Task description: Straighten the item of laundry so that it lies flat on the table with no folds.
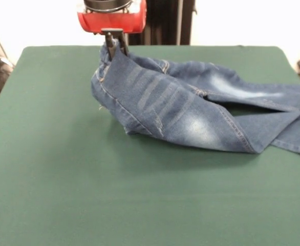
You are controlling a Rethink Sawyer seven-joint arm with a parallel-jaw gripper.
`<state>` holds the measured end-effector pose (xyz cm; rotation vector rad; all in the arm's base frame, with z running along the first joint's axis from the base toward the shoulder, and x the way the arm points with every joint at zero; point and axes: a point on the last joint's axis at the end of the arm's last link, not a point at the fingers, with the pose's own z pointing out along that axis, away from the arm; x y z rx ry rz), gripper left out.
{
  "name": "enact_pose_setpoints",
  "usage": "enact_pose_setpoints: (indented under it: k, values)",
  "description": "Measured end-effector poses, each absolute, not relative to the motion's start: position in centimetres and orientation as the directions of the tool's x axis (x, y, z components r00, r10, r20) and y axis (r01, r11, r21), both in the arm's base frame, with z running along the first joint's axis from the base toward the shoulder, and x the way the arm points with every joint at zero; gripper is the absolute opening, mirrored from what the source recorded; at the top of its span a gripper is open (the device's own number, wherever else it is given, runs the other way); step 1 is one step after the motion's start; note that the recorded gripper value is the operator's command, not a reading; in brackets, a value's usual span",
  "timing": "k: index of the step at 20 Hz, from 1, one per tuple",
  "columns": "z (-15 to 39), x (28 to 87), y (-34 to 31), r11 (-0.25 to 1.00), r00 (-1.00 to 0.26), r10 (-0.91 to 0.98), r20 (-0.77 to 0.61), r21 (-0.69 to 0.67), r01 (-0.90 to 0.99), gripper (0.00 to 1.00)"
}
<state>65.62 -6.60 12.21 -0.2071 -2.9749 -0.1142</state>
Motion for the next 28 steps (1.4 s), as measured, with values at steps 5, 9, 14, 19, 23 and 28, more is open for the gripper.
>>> enact_pose_setpoints:
  k: [5, 9, 14, 19, 23, 28]
  values:
    - [12.2, 65.5, -7.0, 0.987, -0.978, 0.135, 0.161, 0.063, 0.147, 0.00]
    - [12.5, 65.1, -8.1, 0.985, -0.976, 0.145, 0.160, 0.065, 0.157, 0.00]
    - [13.9, 63.4, -11.9, 0.980, -0.972, 0.178, 0.156, 0.057, 0.188, 0.00]
    - [14.9, 60.6, -16.9, 0.969, -0.959, 0.234, 0.160, 0.038, 0.243, 0.00]
    - [14.5, 58.3, -19.4, 0.964, -0.950, 0.258, 0.176, 0.023, 0.267, 0.00]
    - [13.5, 56.2, -20.2, 0.970, -0.954, 0.241, 0.179, -0.001, 0.244, 0.00]
